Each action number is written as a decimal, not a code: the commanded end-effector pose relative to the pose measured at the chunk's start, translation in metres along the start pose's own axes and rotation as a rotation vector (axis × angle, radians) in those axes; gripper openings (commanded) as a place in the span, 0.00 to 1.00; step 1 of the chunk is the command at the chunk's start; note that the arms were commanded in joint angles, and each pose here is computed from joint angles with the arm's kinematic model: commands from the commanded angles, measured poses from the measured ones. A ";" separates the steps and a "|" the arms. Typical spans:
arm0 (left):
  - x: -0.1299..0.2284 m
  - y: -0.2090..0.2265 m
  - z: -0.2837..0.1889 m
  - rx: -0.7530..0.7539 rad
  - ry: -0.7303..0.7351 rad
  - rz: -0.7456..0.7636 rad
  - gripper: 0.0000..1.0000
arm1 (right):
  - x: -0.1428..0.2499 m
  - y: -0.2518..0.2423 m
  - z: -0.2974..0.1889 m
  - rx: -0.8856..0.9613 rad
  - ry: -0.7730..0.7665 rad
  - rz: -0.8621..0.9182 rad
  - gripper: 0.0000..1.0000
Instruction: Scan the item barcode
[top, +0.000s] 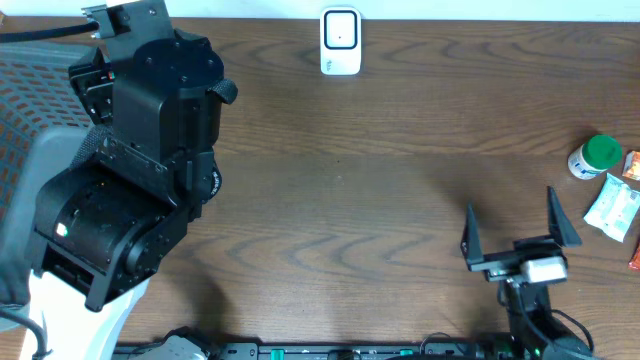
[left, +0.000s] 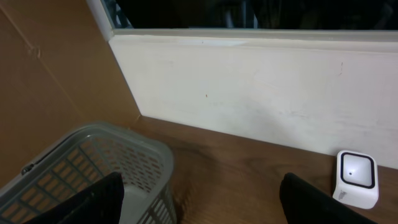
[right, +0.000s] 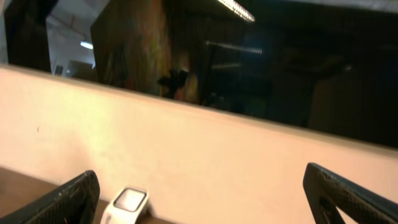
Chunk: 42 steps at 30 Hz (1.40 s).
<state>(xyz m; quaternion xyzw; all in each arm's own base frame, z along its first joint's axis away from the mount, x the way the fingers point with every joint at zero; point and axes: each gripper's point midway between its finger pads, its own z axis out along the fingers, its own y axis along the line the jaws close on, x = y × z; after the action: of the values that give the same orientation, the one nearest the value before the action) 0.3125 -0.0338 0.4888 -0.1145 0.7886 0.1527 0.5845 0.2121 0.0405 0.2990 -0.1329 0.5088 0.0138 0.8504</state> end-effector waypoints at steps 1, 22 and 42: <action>0.000 0.004 0.000 -0.022 -0.002 0.005 0.81 | 0.029 -0.002 -0.004 0.024 0.069 0.010 0.99; 0.000 0.004 0.000 -0.022 -0.002 0.005 0.81 | 0.137 0.008 -0.038 0.014 0.527 0.114 0.99; 0.000 0.004 0.000 -0.022 -0.002 0.005 0.80 | 0.137 0.008 -0.038 0.012 0.528 0.115 0.99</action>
<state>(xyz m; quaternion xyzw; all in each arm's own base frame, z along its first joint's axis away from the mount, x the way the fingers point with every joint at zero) 0.3125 -0.0338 0.4887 -0.1144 0.7887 0.1528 0.5844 0.2441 0.0257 0.1619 -0.0993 0.7191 0.0274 0.6872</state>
